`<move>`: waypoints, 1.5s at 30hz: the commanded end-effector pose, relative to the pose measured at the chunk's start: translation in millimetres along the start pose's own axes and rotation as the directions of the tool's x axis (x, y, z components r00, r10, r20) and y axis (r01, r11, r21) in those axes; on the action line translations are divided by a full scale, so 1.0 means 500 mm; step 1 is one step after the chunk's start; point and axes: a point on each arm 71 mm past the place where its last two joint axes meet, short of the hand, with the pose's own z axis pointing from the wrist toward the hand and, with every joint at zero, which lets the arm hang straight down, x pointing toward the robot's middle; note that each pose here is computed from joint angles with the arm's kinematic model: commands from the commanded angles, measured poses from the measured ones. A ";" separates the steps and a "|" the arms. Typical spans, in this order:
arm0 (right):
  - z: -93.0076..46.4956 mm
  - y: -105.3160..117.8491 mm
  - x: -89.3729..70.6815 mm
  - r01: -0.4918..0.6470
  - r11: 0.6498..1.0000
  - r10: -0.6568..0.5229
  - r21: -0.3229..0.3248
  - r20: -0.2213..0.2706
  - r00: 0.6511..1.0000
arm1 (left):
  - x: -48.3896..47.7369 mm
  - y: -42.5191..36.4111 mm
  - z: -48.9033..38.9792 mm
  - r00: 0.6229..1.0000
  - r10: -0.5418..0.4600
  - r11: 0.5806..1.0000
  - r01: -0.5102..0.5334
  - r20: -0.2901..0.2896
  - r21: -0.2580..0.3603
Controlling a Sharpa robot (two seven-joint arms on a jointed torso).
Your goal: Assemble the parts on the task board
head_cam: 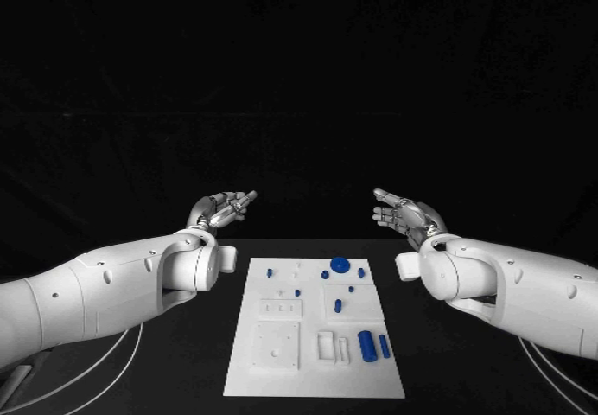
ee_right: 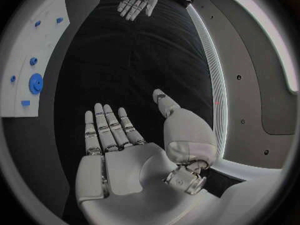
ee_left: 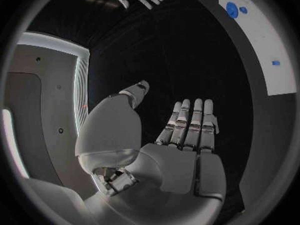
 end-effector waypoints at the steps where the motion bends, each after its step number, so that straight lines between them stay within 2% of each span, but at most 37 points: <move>1: 0.012 -0.001 0.008 0.019 0.994 0.002 0.109 -0.183 0.983 | 0.004 -0.003 0.014 0.996 -0.050 0.996 0.045 -0.070 -0.072; 9: 0.027 0.014 -0.010 0.049 0.989 -0.017 0.140 -0.221 0.975 | 0.001 -0.005 0.017 0.996 -0.048 0.996 0.043 -0.070 -0.072; 10: 0.058 0.033 -0.020 0.393 0.917 -0.399 -0.069 -0.165 0.902 | 0.000 -0.007 0.017 0.991 -0.064 0.996 0.055 -0.116 -0.076; 12: 0.064 0.036 -0.016 0.464 0.879 -0.477 -0.112 -0.164 0.863 | 0.003 -0.006 0.015 0.988 -0.060 0.995 0.049 -0.146 -0.081; 15: 0.070 0.038 -0.009 0.543 0.823 -0.566 -0.165 -0.164 0.808 | 0.004 -0.007 0.013 0.986 -0.046 0.997 0.035 -0.160 -0.071; 16: 0.071 0.039 -0.007 0.586 0.787 -0.615 -0.193 -0.167 0.771 | 0.006 -0.007 0.012 0.984 -0.044 0.997 0.032 -0.171 -0.071; 20: 0.074 0.042 0.004 0.677 0.689 -0.721 -0.260 -0.151 0.676 | 0.011 -0.009 0.003 0.977 -0.036 0.998 0.023 -0.208 -0.065; 23: 0.074 0.044 0.016 0.744 0.587 -0.805 -0.319 -0.133 0.578 | 0.015 -0.011 -0.005 0.972 -0.023 0.999 0.012 -0.233 -0.050; 24: 0.074 0.043 0.021 0.757 0.564 -0.822 -0.330 -0.134 0.554 | 0.017 -0.012 -0.008 0.970 -0.027 0.999 0.016 -0.242 -0.050; 26: 0.076 0.041 0.025 0.758 0.563 -0.824 -0.329 -0.157 0.544 | 0.020 -0.015 -0.014 0.964 -0.037 0.999 0.025 -0.264 -0.048; 27: 0.076 0.041 0.027 0.767 0.549 -0.834 -0.333 -0.157 0.529 | 0.023 -0.019 -0.017 0.958 -0.044 0.999 0.034 -0.283 -0.042; 28: 0.076 0.042 0.030 0.785 0.515 -0.855 -0.345 -0.147 0.497 | 0.025 -0.021 -0.019 0.954 -0.049 0.999 0.040 -0.295 -0.037; 30: 0.079 0.046 0.043 0.829 0.408 -0.911 -0.383 -0.102 0.400 | 0.031 -0.029 -0.025 0.944 -0.063 0.998 0.057 -0.324 -0.027; 34: 0.085 0.047 0.058 0.865 0.301 -0.951 -0.402 -0.060 0.303 | 0.038 -0.038 -0.035 0.937 -0.073 0.997 0.069 -0.341 -0.022; 38: 0.087 0.046 0.080 0.887 0.171 -0.983 -0.428 -0.012 0.183 | 0.043 -0.053 -0.051 0.927 -0.083 0.996 0.083 -0.365 -0.018; 39: 0.088 0.044 0.087 0.888 0.144 -0.987 -0.436 0.001 0.160 | 0.043 -0.057 -0.056 0.924 -0.086 0.996 0.087 -0.372 -0.016; 41: 0.084 0.033 0.097 0.887 0.118 -0.990 -0.447 0.021 0.142 | 0.046 -0.065 -0.066 0.916 -0.097 0.995 0.099 -0.390 -0.014; 43: 0.083 0.027 0.111 0.888 0.069 -0.994 -0.455 0.046 0.101 | 0.049 -0.075 -0.078 0.906 -0.108 0.993 0.114 -0.410 -0.008; 45: 0.084 0.028 0.115 0.891 0.033 -0.995 -0.453 0.067 0.071 | 0.053 -0.082 -0.083 0.903 -0.112 0.993 0.121 -0.416 -0.005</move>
